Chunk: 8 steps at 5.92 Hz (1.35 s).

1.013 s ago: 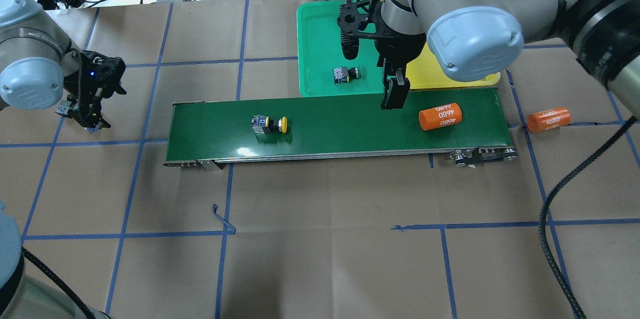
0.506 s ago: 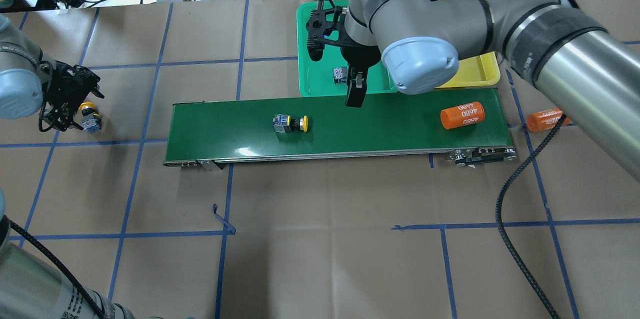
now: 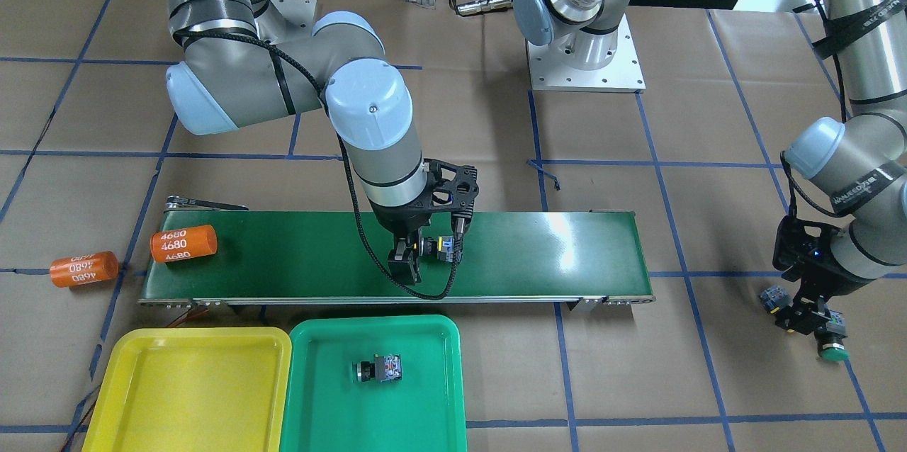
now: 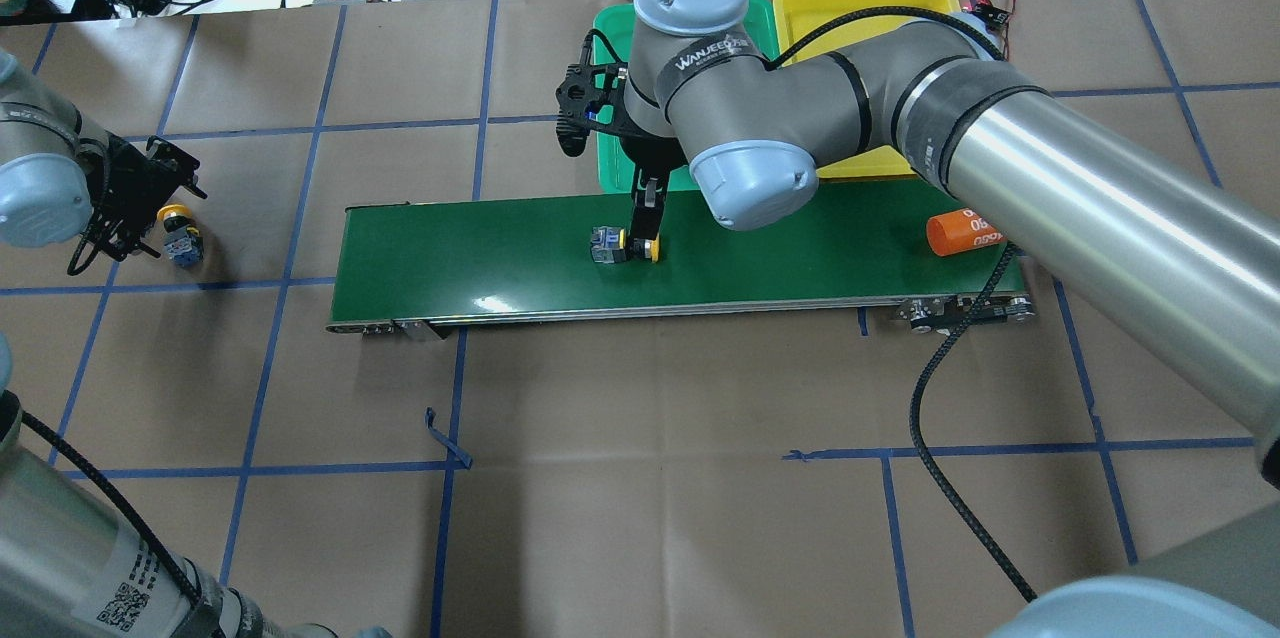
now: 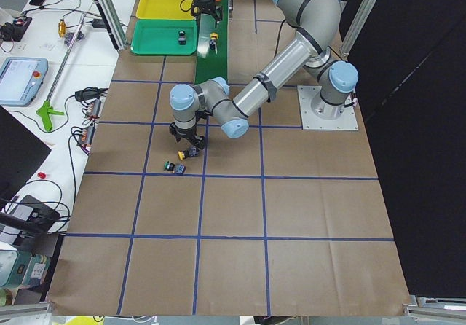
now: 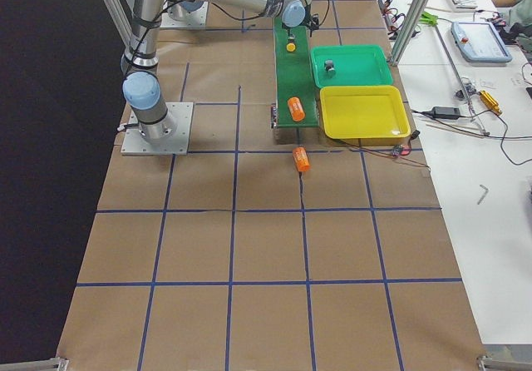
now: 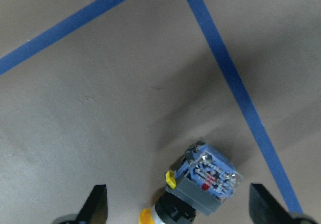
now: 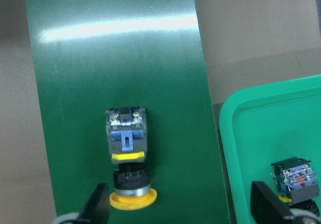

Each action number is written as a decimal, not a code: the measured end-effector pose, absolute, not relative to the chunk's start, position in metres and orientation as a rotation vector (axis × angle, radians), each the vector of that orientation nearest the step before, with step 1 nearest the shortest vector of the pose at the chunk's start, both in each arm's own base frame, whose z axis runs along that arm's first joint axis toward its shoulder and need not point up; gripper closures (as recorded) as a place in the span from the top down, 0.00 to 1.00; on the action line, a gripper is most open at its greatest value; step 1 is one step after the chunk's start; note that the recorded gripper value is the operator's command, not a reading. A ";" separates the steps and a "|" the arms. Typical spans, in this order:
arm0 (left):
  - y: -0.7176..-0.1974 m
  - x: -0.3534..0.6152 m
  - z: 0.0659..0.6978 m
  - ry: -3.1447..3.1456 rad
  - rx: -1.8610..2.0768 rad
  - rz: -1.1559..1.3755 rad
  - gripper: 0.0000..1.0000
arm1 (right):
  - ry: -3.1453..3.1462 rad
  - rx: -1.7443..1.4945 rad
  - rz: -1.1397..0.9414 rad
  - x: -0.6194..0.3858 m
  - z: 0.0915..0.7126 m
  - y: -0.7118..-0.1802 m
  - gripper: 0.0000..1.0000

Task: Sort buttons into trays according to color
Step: 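Grasp yellow button with right gripper while left reaches toward the cluster, then drop yellow button in yellow tray with right while left grasps another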

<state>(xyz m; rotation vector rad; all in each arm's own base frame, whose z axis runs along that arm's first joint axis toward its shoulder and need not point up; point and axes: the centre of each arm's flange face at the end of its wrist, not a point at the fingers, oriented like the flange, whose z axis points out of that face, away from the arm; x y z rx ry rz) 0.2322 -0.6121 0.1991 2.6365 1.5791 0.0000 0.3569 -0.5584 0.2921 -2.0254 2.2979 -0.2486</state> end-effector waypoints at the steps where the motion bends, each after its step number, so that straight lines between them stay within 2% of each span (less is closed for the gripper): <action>1: -0.613 0.234 0.196 1.574 2.640 0.002 0.98 | 2.293 -2.026 -0.206 0.354 0.277 -0.553 1.00; 2: -0.613 0.235 0.194 1.574 2.640 0.007 0.96 | 2.280 -2.039 -0.160 0.346 0.263 -0.547 1.00; 3: -0.613 0.235 0.190 1.578 2.642 0.008 0.95 | 2.269 -2.051 -0.133 0.335 0.255 -0.545 0.92; 4: -0.611 0.240 0.187 1.588 2.638 0.006 0.94 | 2.274 -2.042 -0.115 0.325 0.251 -0.547 0.67; 5: -0.609 0.246 0.184 1.603 2.633 0.006 0.88 | 2.286 -2.026 -0.100 0.315 0.252 -0.549 0.42; 6: -0.608 0.250 0.178 1.614 2.635 0.006 0.45 | 2.300 -2.020 -0.069 0.304 0.257 -0.550 0.24; 7: -0.608 0.251 0.172 1.618 2.637 0.002 0.08 | 2.307 -2.030 -0.014 0.289 0.260 -0.551 0.19; 8: -0.609 0.251 0.171 1.625 2.629 0.000 0.01 | 2.298 -2.047 0.025 0.275 0.262 -0.553 0.10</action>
